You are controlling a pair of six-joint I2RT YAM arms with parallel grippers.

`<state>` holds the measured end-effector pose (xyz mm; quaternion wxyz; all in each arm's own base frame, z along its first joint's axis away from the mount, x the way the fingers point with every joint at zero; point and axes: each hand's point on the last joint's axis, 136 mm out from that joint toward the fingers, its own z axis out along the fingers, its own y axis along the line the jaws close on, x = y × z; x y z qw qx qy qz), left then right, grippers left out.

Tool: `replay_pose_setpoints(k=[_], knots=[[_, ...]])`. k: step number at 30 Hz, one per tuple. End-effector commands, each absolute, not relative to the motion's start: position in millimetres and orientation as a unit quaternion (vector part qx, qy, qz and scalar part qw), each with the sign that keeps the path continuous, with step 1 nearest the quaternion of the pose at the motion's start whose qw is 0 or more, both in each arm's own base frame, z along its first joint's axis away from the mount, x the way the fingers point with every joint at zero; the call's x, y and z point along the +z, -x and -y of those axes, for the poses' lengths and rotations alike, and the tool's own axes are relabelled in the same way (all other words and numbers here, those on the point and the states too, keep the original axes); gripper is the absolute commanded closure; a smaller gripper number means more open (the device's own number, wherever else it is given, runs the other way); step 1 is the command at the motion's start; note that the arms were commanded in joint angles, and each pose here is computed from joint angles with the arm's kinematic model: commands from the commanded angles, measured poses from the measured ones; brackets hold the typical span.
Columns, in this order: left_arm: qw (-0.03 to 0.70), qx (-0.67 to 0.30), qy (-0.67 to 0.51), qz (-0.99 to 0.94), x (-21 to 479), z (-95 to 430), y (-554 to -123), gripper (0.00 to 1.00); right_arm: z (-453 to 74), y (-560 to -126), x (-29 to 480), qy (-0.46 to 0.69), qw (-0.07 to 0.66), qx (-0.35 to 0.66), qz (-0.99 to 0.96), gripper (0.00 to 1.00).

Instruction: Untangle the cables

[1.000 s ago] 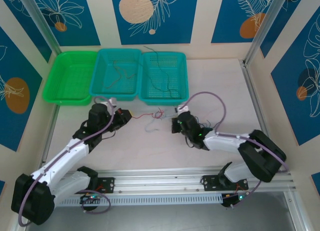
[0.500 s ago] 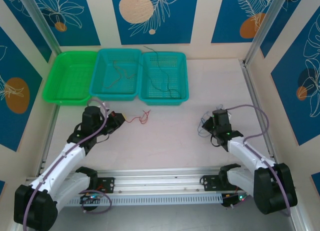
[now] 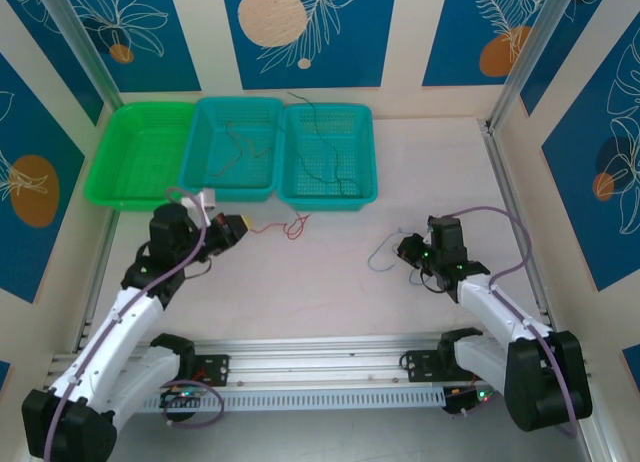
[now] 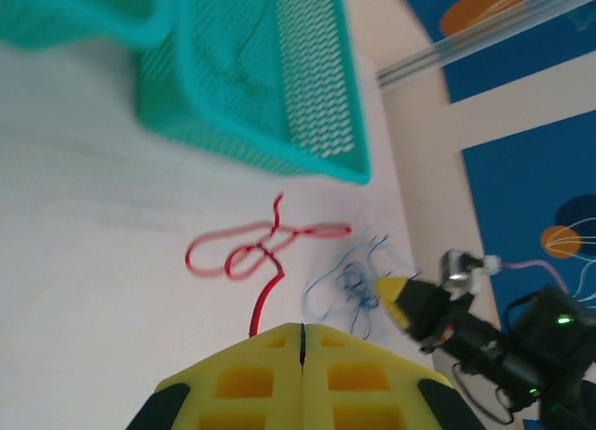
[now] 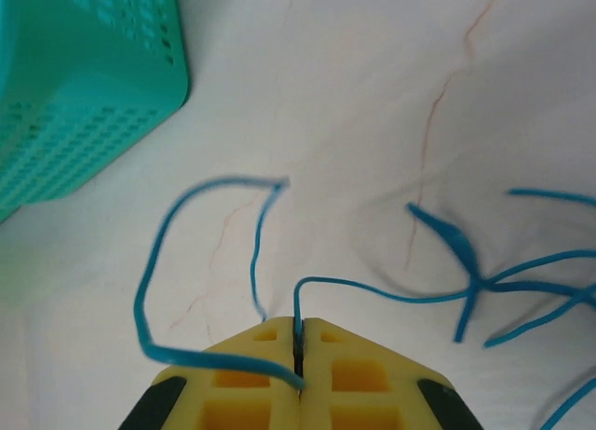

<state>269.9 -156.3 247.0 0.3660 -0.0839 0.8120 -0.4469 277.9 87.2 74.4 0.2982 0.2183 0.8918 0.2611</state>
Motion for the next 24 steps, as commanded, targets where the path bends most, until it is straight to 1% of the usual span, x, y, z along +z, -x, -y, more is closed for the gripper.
replay_pose_setpoints(k=[1, 4, 8, 14, 17, 18, 19, 20, 22, 24], knots=[[0.482, -0.392, 0.038, -0.782, 326, 139, -287, 1.0, -98, -282, 82, -0.203, 0.304, 0.287, -0.885, 1.0], [0.528, -0.308, 0.058, -0.789, 346, 115, -319, 1.0, -100, -280, 82, -0.2, 0.301, 0.286, -0.888, 1.0], [0.55, -0.278, 0.084, -0.783, 360, 95, -378, 1.0, -101, -277, 88, -0.191, 0.303, 0.285, -0.889, 1.0], [0.542, -0.257, 0.114, -0.792, 336, 67, -463, 1.0, -108, -270, 105, -0.163, 0.316, 0.296, -0.886, 1.0], [0.514, -0.243, 0.13, -0.813, 310, 58, -490, 0.99, -117, -267, 114, -0.14, 0.32, 0.304, -0.887, 1.0], [0.506, -0.238, 0.136, -0.818, 304, 55, -494, 0.86, -119, -266, 118, -0.133, 0.32, 0.306, -0.887, 1.0], [0.5, -0.233, 0.143, -0.822, 299, 51, -497, 0.69, -122, -265, 120, -0.127, 0.319, 0.308, -0.887, 1.0], [0.498, -0.232, 0.148, -0.823, 297, 49, -498, 0.56, -125, -264, 122, -0.119, 0.318, 0.311, -0.888, 1.0], [0.497, -0.242, 0.144, -0.821, 298, 52, -494, 0.39, -130, -264, 126, -0.108, 0.318, 0.315, -0.888, 1.0], [0.498, -0.261, 0.136, -0.816, 306, 58, -484, 0.28, -136, -263, 130, -0.093, 0.319, 0.32, -0.887, 1.0]])
